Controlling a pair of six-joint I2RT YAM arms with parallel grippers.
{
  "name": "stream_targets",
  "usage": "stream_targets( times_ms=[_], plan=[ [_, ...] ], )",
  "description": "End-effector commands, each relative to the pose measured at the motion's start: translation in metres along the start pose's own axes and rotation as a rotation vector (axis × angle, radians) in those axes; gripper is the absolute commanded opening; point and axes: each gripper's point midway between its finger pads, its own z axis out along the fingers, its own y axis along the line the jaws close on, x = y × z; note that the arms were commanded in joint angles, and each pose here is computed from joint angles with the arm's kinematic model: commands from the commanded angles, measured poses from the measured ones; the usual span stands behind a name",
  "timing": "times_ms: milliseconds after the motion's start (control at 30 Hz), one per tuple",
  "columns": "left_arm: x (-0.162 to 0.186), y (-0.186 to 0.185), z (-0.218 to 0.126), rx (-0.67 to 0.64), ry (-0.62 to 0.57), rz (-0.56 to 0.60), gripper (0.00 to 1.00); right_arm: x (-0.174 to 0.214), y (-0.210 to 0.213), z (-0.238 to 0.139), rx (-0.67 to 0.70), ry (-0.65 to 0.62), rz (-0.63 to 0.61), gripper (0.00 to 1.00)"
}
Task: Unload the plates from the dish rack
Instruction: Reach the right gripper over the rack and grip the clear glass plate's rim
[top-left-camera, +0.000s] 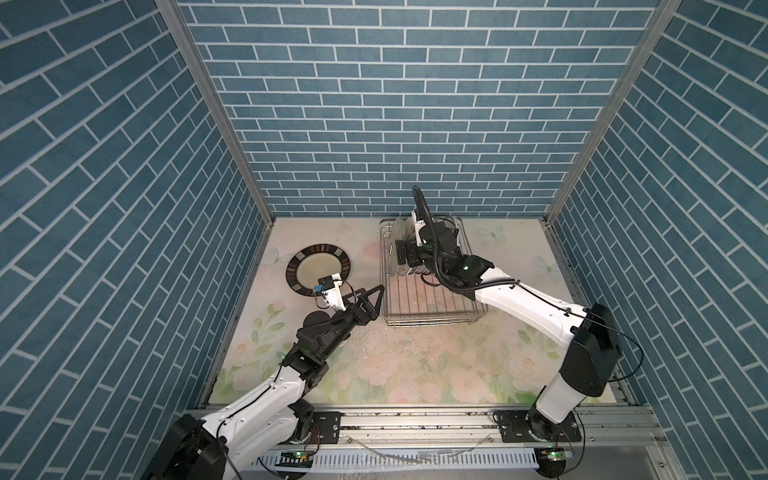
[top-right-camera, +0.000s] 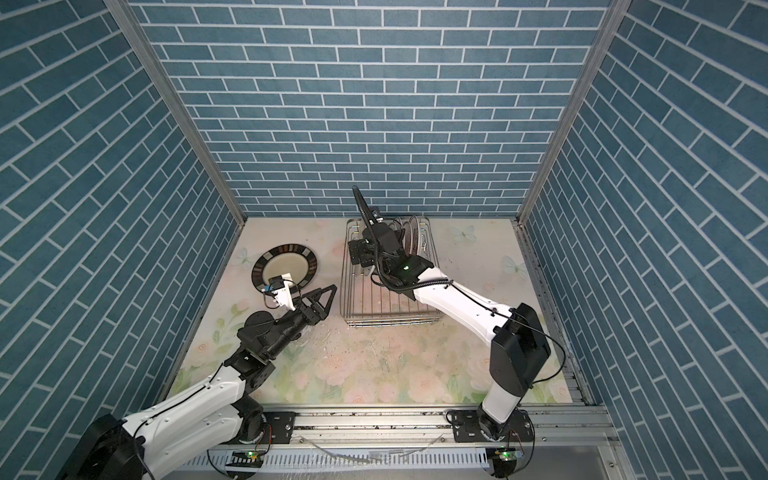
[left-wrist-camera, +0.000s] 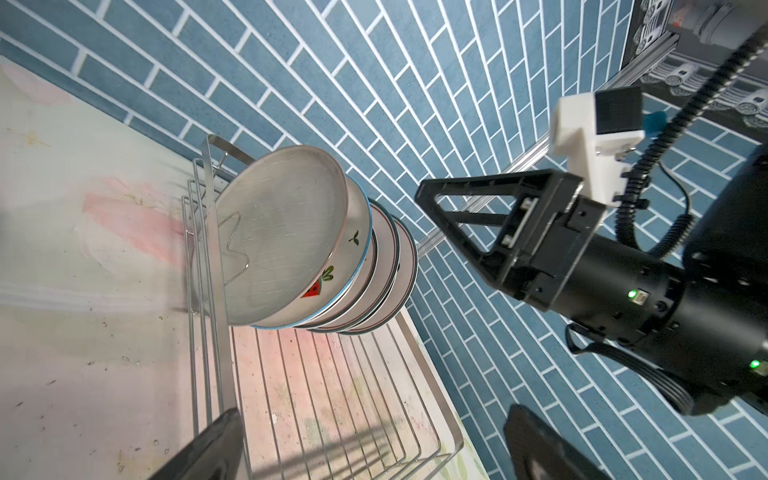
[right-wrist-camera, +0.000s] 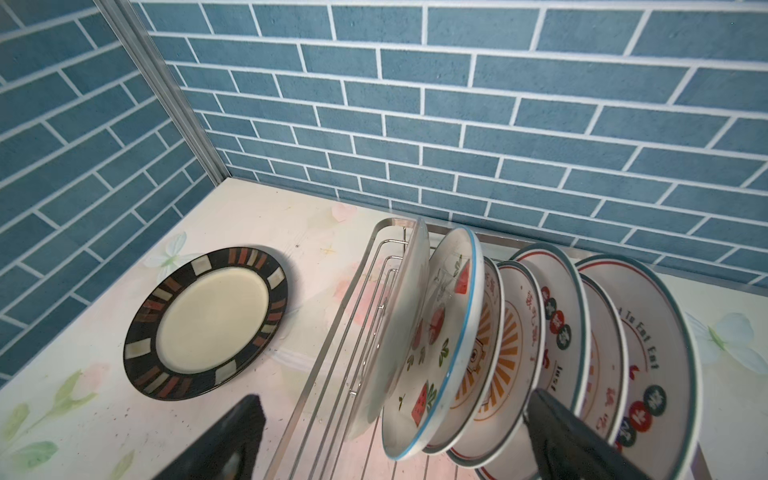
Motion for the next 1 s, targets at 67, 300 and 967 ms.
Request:
stream_targets(
  times_ms=[67,300,967],
  plan=[
    [0.000,0.011,-0.004,-0.040,-0.028,0.009,1.00,-0.016,0.009,0.014,0.010,-0.003,-0.051,0.94],
    [0.002,0.007,-0.005,-0.011,-0.026,0.014,1.00,-0.019,0.014,0.031,0.031,0.006,-0.065,0.90],
    [0.013,0.006,0.018,0.009,0.024,-0.048,1.00,-0.011,0.002,0.070,0.200,0.053,-0.064,0.62]
  ],
)
